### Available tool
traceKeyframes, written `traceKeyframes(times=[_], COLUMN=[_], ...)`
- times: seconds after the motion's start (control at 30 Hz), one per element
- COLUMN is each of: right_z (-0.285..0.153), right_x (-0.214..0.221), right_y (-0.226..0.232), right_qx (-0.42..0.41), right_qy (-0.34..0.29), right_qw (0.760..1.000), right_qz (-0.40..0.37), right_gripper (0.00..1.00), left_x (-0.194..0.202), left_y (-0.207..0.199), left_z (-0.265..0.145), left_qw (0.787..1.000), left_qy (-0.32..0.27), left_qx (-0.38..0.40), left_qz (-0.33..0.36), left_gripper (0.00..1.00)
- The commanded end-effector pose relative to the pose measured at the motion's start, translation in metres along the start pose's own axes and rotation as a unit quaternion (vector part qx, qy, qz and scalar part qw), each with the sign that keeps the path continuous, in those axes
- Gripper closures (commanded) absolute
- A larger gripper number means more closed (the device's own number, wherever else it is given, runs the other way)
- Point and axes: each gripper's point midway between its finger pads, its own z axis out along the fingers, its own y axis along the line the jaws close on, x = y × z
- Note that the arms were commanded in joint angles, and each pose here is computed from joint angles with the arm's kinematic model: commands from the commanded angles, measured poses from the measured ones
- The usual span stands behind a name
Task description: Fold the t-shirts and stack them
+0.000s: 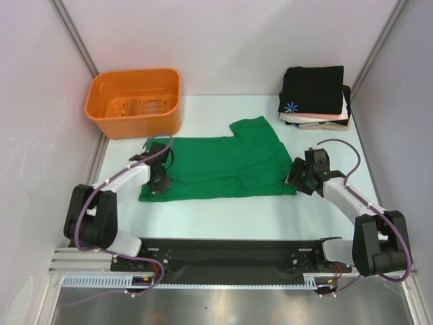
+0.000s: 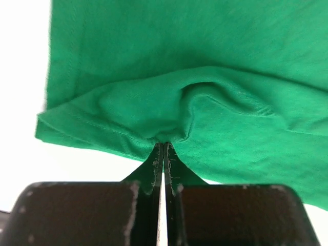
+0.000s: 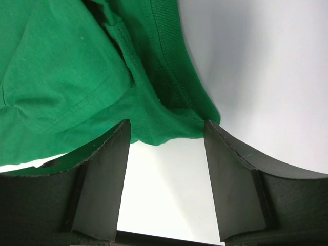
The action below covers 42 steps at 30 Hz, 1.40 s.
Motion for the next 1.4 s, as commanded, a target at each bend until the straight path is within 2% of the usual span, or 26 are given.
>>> traceKeyframes(times=[0.0,0.13,0.2,0.27,0.3,0.33,0.4,0.47,0.5,0.67,0.8,0.83,1.0,1.33,1.37], right_z=[-0.006,-0.008,-0.010,-0.012,-0.014,-0.015,-0.018,-0.021,-0.022,-0.023,-0.013,-0.011,0.005,0.017,0.019], right_x=[-0.007,-0.009,-0.009,-0.009,-0.010,-0.009,-0.006,-0.005,-0.005,0.002,0.018,0.019,0.027,0.004,0.004], right_y=[0.004,0.010,0.014,0.017,0.018,0.017,0.014,0.013,0.011,0.007,0.001,0.000,-0.007,-0.004,-0.005], right_qx=[-0.014,-0.026,-0.038,-0.044,-0.048,-0.048,-0.045,-0.046,-0.042,-0.046,-0.046,-0.046,-0.035,-0.022,-0.020], right_qy=[-0.016,-0.017,-0.014,-0.015,-0.017,-0.017,-0.016,-0.021,-0.024,-0.026,-0.003,-0.002,0.010,-0.019,-0.017], right_qw=[1.000,0.999,0.999,0.999,0.999,0.999,0.999,0.999,0.999,0.999,0.999,0.999,0.999,1.000,1.000], right_qz=[-0.007,-0.007,-0.008,-0.008,-0.008,-0.009,-0.010,-0.010,-0.010,-0.005,0.000,0.001,0.004,0.011,0.011], right_gripper=[0.37,0.37,0.37,0.36,0.36,0.35,0.35,0.34,0.34,0.34,0.34,0.34,0.36,0.46,0.49], left_x=[-0.033,-0.076,-0.090,-0.103,-0.108,-0.108,-0.106,-0.101,-0.101,-0.057,-0.032,-0.014,0.014,0.001,0.001], left_y=[-0.004,0.003,0.021,0.033,0.042,0.045,0.052,0.048,0.046,0.034,0.035,0.035,0.033,0.059,0.060], left_z=[-0.021,-0.043,-0.036,-0.032,-0.031,-0.030,-0.034,-0.042,-0.056,-0.062,-0.051,-0.041,-0.010,0.018,0.019], left_qw=[0.999,0.998,0.998,0.998,0.999,0.999,0.998,0.996,0.993,0.981,0.970,0.970,0.964,0.962,0.962], left_qy=[-0.039,-0.055,-0.040,-0.033,-0.028,-0.026,-0.037,-0.049,-0.074,-0.088,-0.099,-0.079,-0.048,-0.080,-0.081], left_qx=[-0.006,-0.016,-0.035,-0.045,-0.041,-0.037,-0.028,-0.005,0.014,0.098,0.121,0.125,0.130,0.073,0.071], left_qz=[0.019,0.028,0.018,0.002,-0.016,-0.025,-0.052,-0.068,-0.090,-0.145,-0.187,-0.191,-0.228,-0.251,-0.251], left_gripper=[1.00,1.00,0.99,0.83,0.48,0.32,0.10,0.04,0.02,0.02,0.05,0.05,0.03,0.09,0.12])
